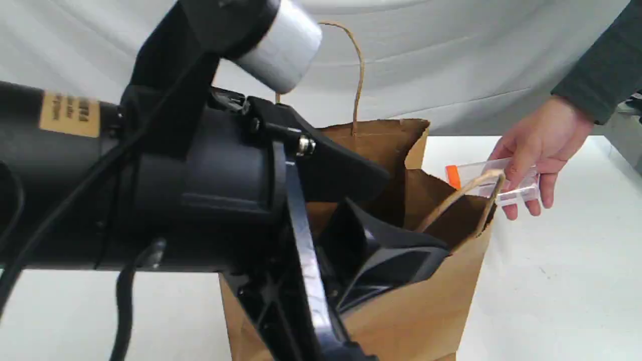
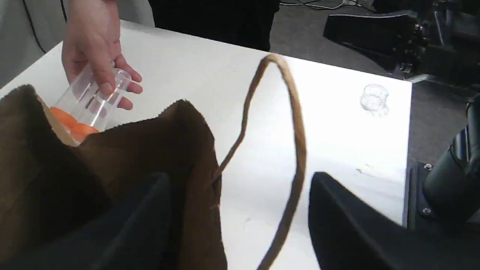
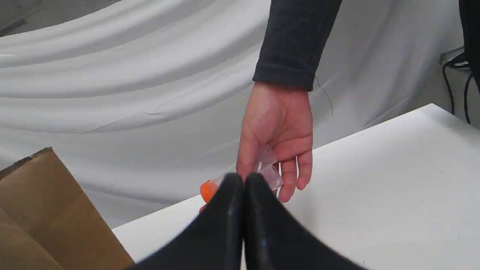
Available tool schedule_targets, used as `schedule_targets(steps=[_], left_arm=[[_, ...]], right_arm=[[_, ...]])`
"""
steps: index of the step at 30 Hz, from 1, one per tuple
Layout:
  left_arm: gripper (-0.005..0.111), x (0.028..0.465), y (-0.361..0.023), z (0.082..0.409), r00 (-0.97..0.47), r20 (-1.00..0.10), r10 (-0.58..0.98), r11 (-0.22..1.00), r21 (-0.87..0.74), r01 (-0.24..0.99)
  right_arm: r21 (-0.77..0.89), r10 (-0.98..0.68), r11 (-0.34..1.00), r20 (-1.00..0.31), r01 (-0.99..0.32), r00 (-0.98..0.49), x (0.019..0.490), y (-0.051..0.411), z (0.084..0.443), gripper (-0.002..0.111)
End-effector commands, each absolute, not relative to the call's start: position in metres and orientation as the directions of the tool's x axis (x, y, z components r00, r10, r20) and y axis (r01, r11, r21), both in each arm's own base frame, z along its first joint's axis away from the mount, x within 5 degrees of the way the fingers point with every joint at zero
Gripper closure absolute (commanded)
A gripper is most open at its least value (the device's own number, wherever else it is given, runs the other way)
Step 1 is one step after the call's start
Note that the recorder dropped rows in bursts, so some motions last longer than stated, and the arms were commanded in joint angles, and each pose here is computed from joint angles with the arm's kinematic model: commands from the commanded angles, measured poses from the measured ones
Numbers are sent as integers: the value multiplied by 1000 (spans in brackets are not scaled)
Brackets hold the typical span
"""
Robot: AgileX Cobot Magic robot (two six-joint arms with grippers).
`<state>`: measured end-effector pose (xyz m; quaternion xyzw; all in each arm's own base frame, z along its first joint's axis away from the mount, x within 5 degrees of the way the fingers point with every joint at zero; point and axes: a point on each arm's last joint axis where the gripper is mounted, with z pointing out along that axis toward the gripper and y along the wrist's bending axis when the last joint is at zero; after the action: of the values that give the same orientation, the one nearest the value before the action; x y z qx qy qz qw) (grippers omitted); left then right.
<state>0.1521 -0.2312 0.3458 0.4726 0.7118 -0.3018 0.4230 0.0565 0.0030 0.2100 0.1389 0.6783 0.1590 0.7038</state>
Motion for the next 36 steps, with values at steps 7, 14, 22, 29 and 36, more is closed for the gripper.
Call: schedule_targets(steps=[7,14,22,29,36], left_arm=[[70,158,-238,345,-207,-906,370,403,-44,914],[107,158,-238,345,-210,-905,370,400,-48,915],[107,150,-236,341,-217,-873,436,339,-64,939],[107,148,-236,340,-215,-864,455,319,-66,945],[107,147,-235,338,-179,-853,490,297,-31,955]], right_arm=[[419,420,907,-907,-29,30,56,3,209,108],[490,491,871,-870,-27,52,56,1,211,108],[563,568,822,-820,-82,68,53,4,229,108],[295,319,947,-915,-131,247,41,6,342,108],[54,59,977,-998,-205,20,90,19,435,108]])
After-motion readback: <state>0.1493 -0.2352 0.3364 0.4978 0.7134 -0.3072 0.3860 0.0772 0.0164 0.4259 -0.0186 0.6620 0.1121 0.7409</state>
